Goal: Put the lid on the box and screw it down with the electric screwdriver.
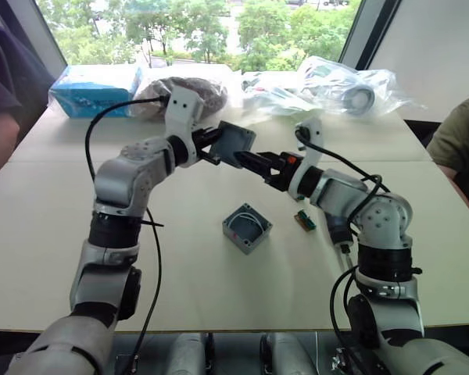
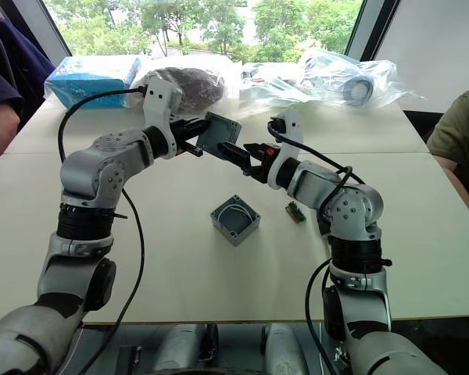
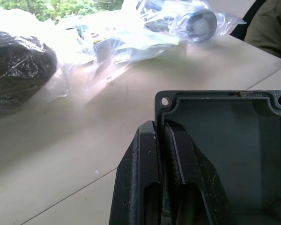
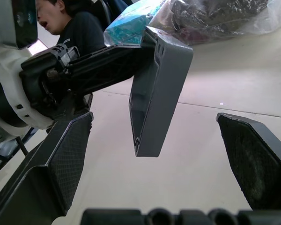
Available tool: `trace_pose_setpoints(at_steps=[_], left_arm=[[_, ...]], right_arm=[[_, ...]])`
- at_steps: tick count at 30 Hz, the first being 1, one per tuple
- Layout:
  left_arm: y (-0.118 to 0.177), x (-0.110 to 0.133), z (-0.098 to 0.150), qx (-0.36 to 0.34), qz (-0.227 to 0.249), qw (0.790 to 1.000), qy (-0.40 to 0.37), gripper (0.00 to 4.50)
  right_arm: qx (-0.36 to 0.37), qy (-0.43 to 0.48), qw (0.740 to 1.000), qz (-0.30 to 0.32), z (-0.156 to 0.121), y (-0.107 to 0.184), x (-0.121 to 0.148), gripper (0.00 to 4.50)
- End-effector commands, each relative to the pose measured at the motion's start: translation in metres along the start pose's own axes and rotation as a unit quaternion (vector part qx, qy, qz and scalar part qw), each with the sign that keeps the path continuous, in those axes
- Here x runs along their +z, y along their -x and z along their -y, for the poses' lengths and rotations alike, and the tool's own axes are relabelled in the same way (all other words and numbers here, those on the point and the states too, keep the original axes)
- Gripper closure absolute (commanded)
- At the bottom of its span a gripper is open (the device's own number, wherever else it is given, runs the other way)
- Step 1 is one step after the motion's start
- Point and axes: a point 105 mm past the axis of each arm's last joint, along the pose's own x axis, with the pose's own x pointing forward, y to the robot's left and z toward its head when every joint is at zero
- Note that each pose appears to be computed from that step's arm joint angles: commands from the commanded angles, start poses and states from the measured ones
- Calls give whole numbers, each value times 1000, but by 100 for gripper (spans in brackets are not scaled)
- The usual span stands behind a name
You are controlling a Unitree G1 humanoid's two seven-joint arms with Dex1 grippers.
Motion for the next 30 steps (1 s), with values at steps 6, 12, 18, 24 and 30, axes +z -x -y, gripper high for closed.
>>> trace_pose_setpoints(at_steps=[6, 12, 18, 24, 30], left_arm=[[6, 17, 14, -25, 34, 999, -12, 450], [6, 17, 13, -24, 34, 999, -9, 450], [6, 17, 15, -31, 35, 999, -1, 450], [11, 19, 19, -62, 41, 997, 35, 359], [32, 34, 20, -91, 64, 991, 69, 137]], right_arm=[[11, -4, 999, 35, -6, 0, 13, 90], [23, -9, 999, 46, -10, 1, 16, 318], [27, -12, 998, 50, -11, 2, 17, 436], [33, -5, 998, 53, -15, 2, 17, 436], [31, 14, 997, 65, -15, 6, 21, 436]])
